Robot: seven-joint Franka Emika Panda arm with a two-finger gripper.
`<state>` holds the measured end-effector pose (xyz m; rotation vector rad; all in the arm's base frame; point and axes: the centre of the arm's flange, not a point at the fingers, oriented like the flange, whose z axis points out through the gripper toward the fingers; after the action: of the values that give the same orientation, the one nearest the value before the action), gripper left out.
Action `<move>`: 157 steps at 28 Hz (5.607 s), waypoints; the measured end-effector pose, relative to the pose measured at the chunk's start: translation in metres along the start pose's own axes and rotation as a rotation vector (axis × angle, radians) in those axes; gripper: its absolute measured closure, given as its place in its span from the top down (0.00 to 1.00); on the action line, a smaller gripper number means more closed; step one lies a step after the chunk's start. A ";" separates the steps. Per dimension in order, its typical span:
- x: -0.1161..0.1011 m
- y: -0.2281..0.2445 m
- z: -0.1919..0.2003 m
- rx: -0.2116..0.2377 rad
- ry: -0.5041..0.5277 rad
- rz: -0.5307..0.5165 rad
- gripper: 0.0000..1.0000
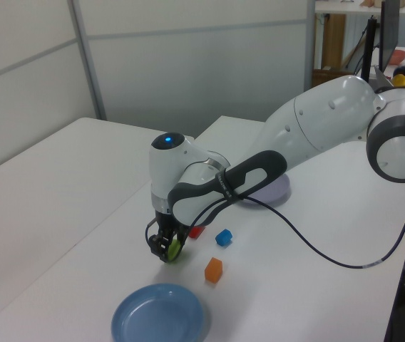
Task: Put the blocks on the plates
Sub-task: 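Carry the green block over the light blue plate and release it, then raise the gripper and move it down over the orange block, then grasp the orange block and lift it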
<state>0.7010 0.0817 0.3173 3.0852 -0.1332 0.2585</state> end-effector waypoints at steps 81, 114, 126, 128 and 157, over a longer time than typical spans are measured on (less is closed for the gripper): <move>-0.091 0.030 -0.066 0.054 -0.140 -0.168 1.00; -0.100 0.022 -0.014 0.072 -0.112 -0.268 0.74; -0.098 0.021 -0.017 0.072 -0.107 -0.266 1.00; -0.098 0.021 -0.017 0.072 -0.107 -0.266 1.00; -0.103 0.011 -0.016 0.073 -0.126 -0.287 0.34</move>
<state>0.5962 0.0800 0.3159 3.1364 0.3197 0.0580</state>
